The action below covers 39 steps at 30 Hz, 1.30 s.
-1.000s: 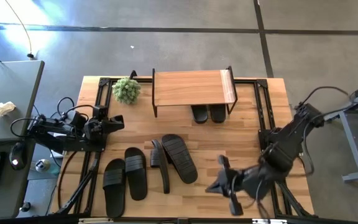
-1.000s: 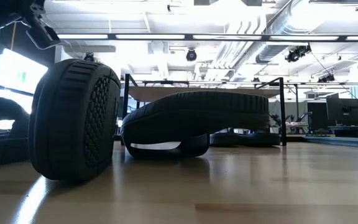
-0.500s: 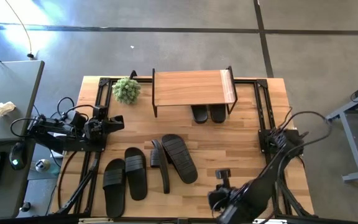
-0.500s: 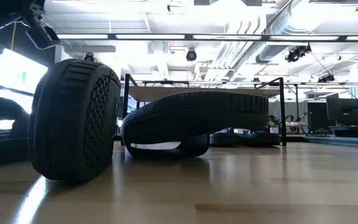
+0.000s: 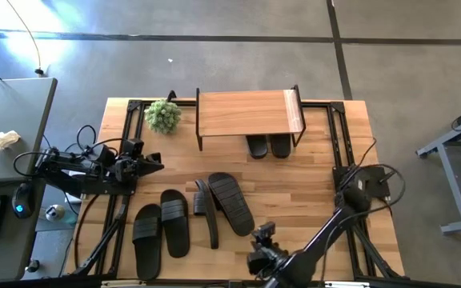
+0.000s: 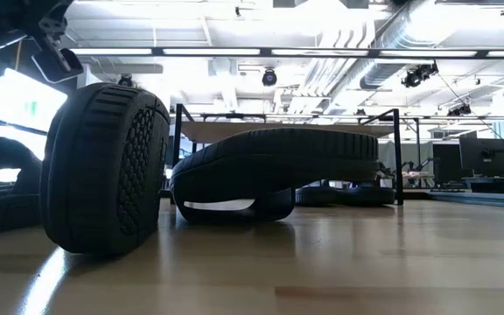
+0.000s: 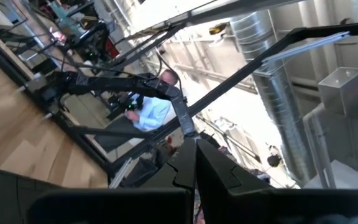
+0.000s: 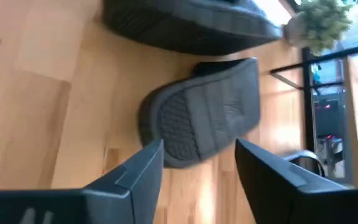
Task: Pick and place slides into the shelf
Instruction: Adjust the black slipper
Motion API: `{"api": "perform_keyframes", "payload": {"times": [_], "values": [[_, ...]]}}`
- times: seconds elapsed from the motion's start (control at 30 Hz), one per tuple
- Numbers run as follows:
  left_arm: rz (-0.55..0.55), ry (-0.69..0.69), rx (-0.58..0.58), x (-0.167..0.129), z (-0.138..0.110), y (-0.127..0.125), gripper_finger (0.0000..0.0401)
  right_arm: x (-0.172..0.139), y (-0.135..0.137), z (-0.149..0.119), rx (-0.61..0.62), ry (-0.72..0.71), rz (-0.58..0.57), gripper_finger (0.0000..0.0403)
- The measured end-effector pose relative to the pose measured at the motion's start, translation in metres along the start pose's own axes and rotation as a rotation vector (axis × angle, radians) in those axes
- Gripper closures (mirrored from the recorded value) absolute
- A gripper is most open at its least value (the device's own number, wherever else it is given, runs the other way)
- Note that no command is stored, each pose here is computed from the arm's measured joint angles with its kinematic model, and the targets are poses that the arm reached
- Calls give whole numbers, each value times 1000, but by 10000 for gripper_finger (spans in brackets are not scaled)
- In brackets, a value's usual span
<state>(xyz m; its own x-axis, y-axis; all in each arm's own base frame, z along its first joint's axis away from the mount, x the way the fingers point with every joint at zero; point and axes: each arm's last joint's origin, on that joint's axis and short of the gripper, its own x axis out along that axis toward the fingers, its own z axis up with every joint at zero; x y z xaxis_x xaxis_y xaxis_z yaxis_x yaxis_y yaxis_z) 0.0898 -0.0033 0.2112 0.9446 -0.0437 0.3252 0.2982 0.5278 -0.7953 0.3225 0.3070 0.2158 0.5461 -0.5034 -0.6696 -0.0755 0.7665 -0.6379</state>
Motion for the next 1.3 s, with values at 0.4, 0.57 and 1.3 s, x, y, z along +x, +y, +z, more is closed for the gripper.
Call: {"api": "perform_keyframes", "payload": {"times": [0.4, 0.57, 1.3], "values": [[2, 58, -4, 0, -3, 2, 401, 34, 34, -2, -38, 37, 7, 201], [4, 59, 0, 0, -3, 2, 401, 45, 23, 0, -74, 60, -27, 201], [47, 91, 1, 0, -6, 7, 400, 64, 13, 6, -73, 117, 53, 201]]}}
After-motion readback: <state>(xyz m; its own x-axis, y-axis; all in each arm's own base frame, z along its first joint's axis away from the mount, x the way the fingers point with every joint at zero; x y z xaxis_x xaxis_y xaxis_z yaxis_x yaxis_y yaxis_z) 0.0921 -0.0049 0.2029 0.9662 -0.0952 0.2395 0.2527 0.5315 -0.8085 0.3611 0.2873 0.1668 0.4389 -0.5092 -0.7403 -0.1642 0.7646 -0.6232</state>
